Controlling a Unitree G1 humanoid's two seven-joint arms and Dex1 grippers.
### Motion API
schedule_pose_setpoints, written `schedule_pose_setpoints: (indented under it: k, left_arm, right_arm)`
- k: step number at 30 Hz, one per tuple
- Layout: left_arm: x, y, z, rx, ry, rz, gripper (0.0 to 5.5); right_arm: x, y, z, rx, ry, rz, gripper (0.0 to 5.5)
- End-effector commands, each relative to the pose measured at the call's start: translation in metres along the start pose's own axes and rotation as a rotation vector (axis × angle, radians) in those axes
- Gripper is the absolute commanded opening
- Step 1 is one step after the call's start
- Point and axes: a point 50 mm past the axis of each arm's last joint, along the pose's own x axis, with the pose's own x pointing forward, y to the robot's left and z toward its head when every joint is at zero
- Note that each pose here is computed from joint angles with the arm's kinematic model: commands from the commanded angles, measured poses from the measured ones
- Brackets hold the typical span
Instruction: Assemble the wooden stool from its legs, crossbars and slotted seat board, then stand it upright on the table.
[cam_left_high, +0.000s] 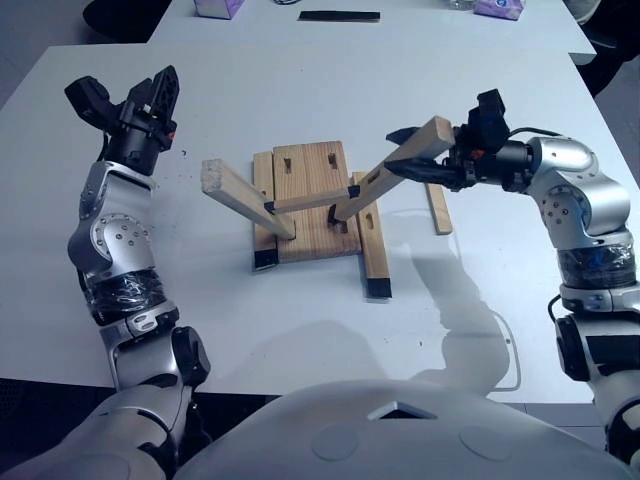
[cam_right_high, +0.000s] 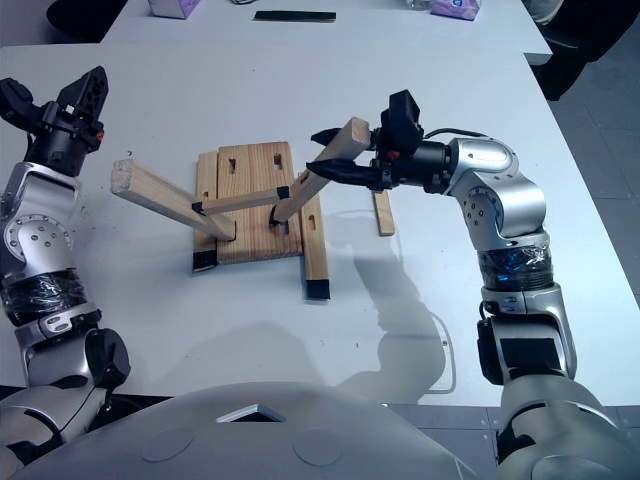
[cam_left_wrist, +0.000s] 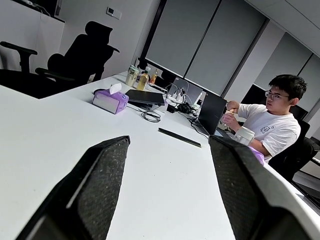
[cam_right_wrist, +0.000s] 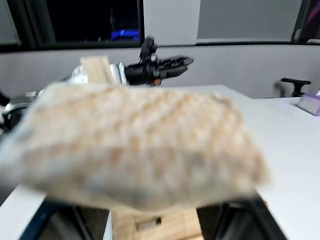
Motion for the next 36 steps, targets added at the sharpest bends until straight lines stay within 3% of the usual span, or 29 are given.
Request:
schedule_pose_setpoints:
  k: [1, 13, 36]
  left_arm:
    - [-0.008, 0.003, -0.008, -0.005, 0.008, 0.028, 2.93]
    - [-0.030, 0.007, -0.019, -0.033, 0.004, 0.102, 2.93]
    - [-0.053, -0.001, -0.041, -0.088, -0.032, 0.179, 2.93]
  right_arm:
    - [0.005, 0.008, -0.011, 0.002, 0.123, 0.109, 2.03]
    - [-0.018, 0.002, 0.034, -0.063, 0.107, 0.017, 2.03]
    - [-0.013, -0.015, 0.026, -0.041, 0.296, 0.036, 2.03]
